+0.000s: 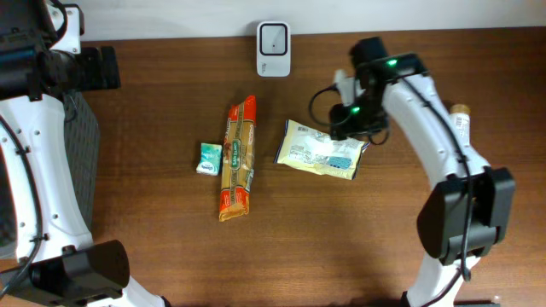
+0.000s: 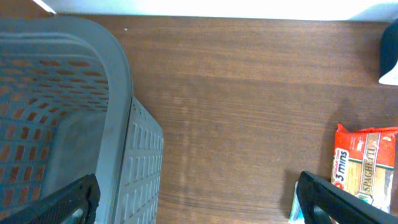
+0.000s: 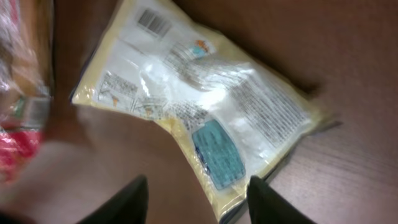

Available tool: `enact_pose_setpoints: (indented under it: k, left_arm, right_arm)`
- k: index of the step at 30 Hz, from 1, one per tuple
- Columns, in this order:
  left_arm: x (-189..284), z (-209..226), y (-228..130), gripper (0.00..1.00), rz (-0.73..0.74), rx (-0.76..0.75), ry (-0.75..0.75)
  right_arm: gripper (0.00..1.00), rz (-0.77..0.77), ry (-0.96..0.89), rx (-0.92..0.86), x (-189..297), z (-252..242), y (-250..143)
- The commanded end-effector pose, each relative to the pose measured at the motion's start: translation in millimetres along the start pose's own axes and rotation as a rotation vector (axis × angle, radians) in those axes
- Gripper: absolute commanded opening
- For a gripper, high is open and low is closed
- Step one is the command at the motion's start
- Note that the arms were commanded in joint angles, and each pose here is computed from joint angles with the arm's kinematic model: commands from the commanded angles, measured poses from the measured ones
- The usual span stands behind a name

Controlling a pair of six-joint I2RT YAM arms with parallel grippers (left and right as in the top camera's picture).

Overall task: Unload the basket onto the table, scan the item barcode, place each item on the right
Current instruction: 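Lift the cream snack bag with the right gripper, then carry the snack bag to the scanner and hold it over the window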

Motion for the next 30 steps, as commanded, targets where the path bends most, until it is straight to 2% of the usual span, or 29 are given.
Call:
enact_pose_setpoints:
  k: [1,2,3,6,8,9,12,14,18,20,23,26,30]
  left_arm:
    - [13.6,3.0,6.2,0.99,-0.038,-0.009,0.008]
    - [13.6,3.0,6.2,0.99,-0.038,-0.009,0.008]
    - [13.6,3.0,6.2,0.99,-0.038,-0.009,0.008]
    - [13.6,3.0,6.2,0.99,-0.038,-0.009,0.008]
    - [13.6,3.0,6.2,0.99,-0.038,-0.009,0.008]
    - [13.6,3.2,6.2,0.99,-0.038,-0.009,0.008]
    - [13.6,3.0,6.2,0.99,-0.038,-0.009,0.008]
    - [13.6,3.2,6.2,0.99,-0.038,-0.009,0.008]
    - [13.6,2.7,6.2,0.99,-0.038,-0.010,0.008]
    - [13.6,2.6,6.2,0.99,-0.038,-0.010,0.007]
    - [13.6,2.7,6.2,0.99,-0.038,-0.010,0.008]
    - [13.6,2.6,6.2,0.99,-0.038,-0.010,0.007]
    - [13.6,2.6,6.2,0.99,-0.038,-0.010,0.007]
  right_arm:
    - [0.63,0.079,0.029,-0.342,-3.2,-41.3,-26.1]
    - [0.91,0.113,0.039,-0.393,-20.5,-53.0,-39.1]
    - [0.96,0.122,0.067,-0.416,-35.9,-52.7,-44.1]
    - [0.98,0.074,0.168,-0.511,-88.7,-48.6,-49.0]
    - [0.97,-0.005,0.298,-0.495,-109.4,-35.2,-40.1]
    - [0.96,-0.029,0.303,-0.499,-116.5,-32.4,-37.2]
    - [0.89,-0.111,0.307,-0.439,-135.8,-17.9,-24.0]
    - [0.77,-0.119,0.312,-0.408,-148.6,-10.7,-19.4]
    - [0.24,-0.131,0.327,-0.429,-154.7,-13.7,-14.8]
    - [0.06,-0.194,0.382,-0.354,-148.8,-6.9,-0.8]
    - [0.04,-0.253,0.467,-0.190,-127.8,8.7,13.8]
    - [0.04,-0.358,0.639,0.125,-41.7,44.6,26.2]
    - [0.04,-0.534,0.588,0.374,74.6,71.5,20.9]
Point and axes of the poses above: each gripper's point midway between its finger pads, its own x axis back along the fingers, its own z axis along the line the jaws close on, y = z × x, the point moved 2 cm from there along x, back along the fingers, and after that the axes turned 5 degrees about x, right-handed, at the moved point
